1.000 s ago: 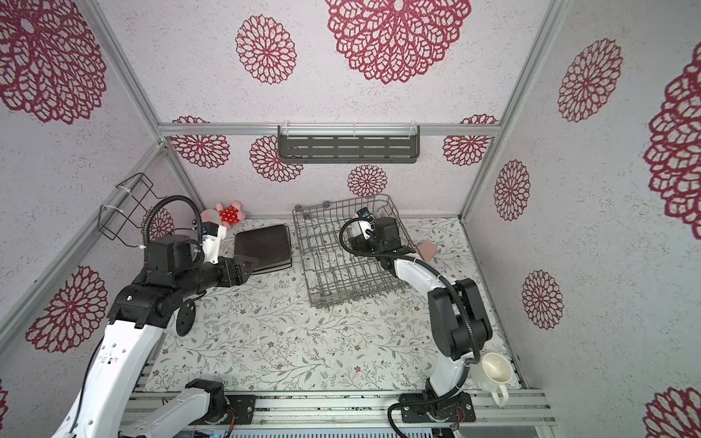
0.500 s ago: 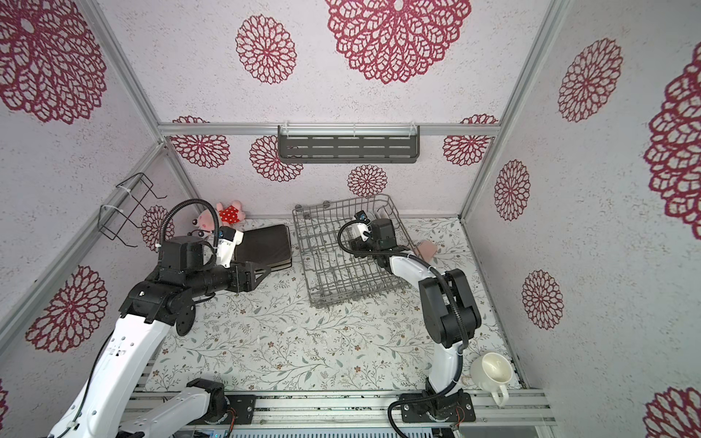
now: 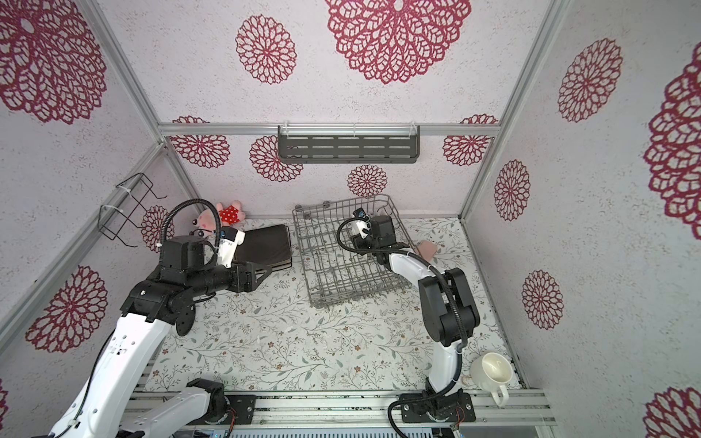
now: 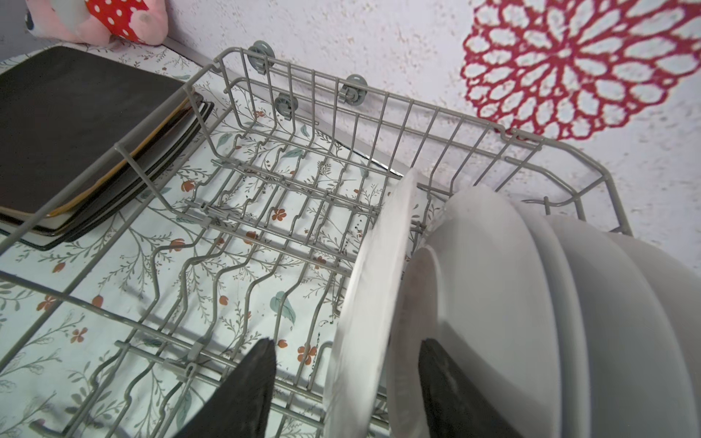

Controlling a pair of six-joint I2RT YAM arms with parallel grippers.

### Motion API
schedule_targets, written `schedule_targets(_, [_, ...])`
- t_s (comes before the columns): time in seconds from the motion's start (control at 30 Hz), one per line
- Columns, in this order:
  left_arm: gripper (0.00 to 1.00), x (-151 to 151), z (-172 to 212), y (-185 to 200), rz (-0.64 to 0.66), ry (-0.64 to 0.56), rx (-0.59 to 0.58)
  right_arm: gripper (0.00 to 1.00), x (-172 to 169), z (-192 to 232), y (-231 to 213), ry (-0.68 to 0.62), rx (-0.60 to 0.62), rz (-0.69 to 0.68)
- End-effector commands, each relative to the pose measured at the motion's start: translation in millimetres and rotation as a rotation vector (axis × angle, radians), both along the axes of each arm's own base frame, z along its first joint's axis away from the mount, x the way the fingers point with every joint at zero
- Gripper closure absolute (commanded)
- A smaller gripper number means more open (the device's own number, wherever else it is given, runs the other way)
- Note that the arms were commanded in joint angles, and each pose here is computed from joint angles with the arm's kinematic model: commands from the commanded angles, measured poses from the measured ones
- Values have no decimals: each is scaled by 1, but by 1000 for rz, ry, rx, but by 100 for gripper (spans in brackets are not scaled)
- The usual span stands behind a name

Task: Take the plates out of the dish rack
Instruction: 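Move the right gripper to the green-rimmed plate while the left draws back, then grasp the green-rimmed plate edge with the right gripper and lift it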

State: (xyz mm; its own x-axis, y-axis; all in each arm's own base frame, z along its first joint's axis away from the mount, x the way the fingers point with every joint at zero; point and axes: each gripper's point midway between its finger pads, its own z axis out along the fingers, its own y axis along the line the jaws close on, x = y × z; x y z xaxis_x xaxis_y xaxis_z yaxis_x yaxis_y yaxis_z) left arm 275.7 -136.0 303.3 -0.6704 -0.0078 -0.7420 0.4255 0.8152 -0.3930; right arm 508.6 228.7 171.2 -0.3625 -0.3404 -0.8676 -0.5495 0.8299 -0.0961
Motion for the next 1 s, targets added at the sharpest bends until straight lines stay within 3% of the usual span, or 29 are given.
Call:
schedule_targets(0.0, [20, 0, -2, -2, -27, -25, 23, 42, 5, 13, 3, -18, 16, 16])
schedule_targets(0.57, [19, -3, -7, 0, -28, -28, 38, 77, 5, 21, 9, -14, 19, 41])
schedule_targets(0.97, [19, -5, -10, 0, -33, -35, 38, 91, 3, 31, 14, -12, 31, 64])
